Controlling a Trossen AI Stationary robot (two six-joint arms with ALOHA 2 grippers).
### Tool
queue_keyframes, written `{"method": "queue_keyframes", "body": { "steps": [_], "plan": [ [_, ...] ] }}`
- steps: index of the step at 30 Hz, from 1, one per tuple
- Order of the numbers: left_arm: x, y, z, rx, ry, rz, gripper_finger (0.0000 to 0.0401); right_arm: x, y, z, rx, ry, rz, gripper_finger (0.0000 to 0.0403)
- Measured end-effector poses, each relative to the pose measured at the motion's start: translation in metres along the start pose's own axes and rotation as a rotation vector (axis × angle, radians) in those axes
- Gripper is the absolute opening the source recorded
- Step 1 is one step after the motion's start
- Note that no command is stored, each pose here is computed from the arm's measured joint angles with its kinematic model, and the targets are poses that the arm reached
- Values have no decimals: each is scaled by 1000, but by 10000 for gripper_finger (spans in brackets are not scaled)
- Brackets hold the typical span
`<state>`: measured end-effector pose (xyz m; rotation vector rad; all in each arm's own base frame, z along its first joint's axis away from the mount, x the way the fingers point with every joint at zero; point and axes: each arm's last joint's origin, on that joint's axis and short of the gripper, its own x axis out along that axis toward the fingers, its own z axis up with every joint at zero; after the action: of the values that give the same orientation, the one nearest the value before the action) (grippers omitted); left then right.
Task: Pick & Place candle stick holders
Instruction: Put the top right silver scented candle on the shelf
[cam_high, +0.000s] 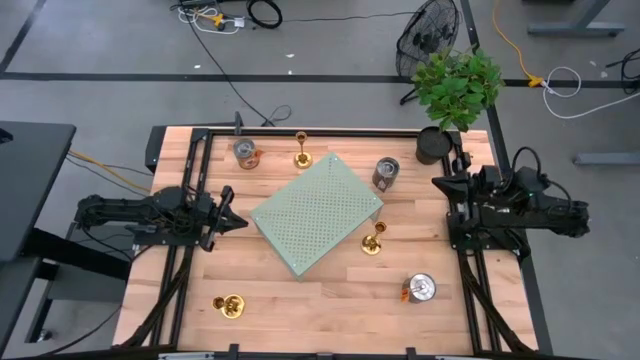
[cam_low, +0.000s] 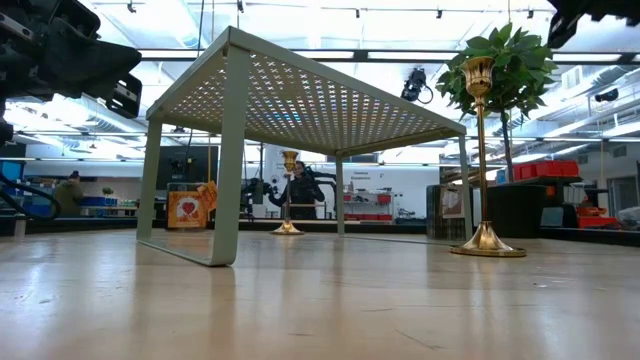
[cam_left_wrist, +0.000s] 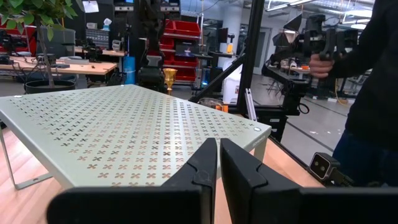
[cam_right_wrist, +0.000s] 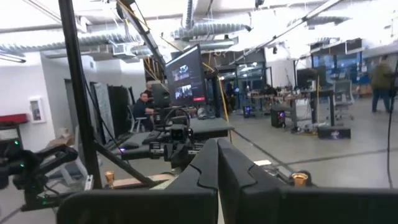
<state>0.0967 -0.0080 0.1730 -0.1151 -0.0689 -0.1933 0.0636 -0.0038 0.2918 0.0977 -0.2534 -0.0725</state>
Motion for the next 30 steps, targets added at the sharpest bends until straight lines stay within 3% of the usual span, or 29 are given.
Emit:
{"method": "queue_keyframes", "body": {
  "steps": [12,30],
  "plan": [
    [0,0,0,0,0,0,25,19,6,52,49,74,0,0],
    [0,0,0,0,1,0,25,51,14,100,103,104,60,0]
  ]
}}
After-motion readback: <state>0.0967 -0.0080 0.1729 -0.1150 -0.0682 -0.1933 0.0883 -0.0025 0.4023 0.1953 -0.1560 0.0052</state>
